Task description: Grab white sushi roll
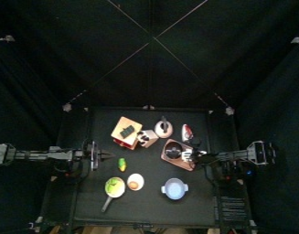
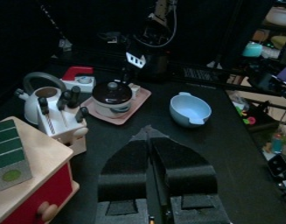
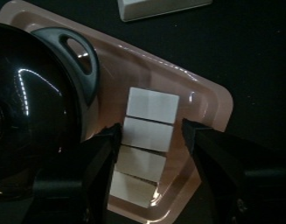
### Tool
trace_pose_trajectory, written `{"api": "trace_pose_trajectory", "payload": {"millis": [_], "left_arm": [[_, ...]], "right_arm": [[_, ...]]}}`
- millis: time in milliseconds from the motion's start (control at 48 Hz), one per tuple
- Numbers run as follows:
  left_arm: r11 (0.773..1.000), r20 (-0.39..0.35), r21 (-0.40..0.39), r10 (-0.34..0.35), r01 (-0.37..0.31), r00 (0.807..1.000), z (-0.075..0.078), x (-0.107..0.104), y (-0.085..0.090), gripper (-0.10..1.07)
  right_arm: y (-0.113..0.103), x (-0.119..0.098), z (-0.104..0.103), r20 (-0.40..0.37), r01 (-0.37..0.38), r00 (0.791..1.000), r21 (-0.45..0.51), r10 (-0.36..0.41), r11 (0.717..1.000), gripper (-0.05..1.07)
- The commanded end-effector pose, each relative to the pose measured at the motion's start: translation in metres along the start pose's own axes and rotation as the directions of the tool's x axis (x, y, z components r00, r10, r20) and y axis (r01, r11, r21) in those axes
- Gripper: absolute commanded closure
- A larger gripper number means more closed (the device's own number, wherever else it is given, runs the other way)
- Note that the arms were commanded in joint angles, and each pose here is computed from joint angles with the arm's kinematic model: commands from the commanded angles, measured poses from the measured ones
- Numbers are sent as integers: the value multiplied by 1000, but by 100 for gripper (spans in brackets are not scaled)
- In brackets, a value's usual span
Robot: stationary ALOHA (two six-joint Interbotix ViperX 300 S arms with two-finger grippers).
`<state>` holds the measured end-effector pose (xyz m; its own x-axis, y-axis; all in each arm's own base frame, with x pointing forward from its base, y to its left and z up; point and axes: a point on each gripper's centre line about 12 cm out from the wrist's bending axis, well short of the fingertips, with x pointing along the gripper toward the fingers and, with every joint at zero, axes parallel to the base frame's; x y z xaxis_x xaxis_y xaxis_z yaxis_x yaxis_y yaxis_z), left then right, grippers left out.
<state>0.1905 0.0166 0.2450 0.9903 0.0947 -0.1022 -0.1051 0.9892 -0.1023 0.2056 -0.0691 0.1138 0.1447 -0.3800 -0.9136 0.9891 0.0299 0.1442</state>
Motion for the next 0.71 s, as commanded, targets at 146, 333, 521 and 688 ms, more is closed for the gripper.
{"api": "trace_pose_trajectory", "payload": {"millis": [146,333,521,688], "left_arm": [[1000,15,3,0,0,1000,6,1,0,61],[1000,6,3,0,0,1000,4,1,0,61],[1000,8,3,0,0,1000,4,1,0,61],[1000,8,3,0,0,1000,4,1,0,61]], "right_arm": [[6,2,2,-14,-46,999,10,46,999,19],[4,4,2,-16,-35,999,20,35,999,32],[7,-1,4,-10,-57,998,20,57,998,45],[8,-15,11,16,-88,996,31,88,996,45]]}}
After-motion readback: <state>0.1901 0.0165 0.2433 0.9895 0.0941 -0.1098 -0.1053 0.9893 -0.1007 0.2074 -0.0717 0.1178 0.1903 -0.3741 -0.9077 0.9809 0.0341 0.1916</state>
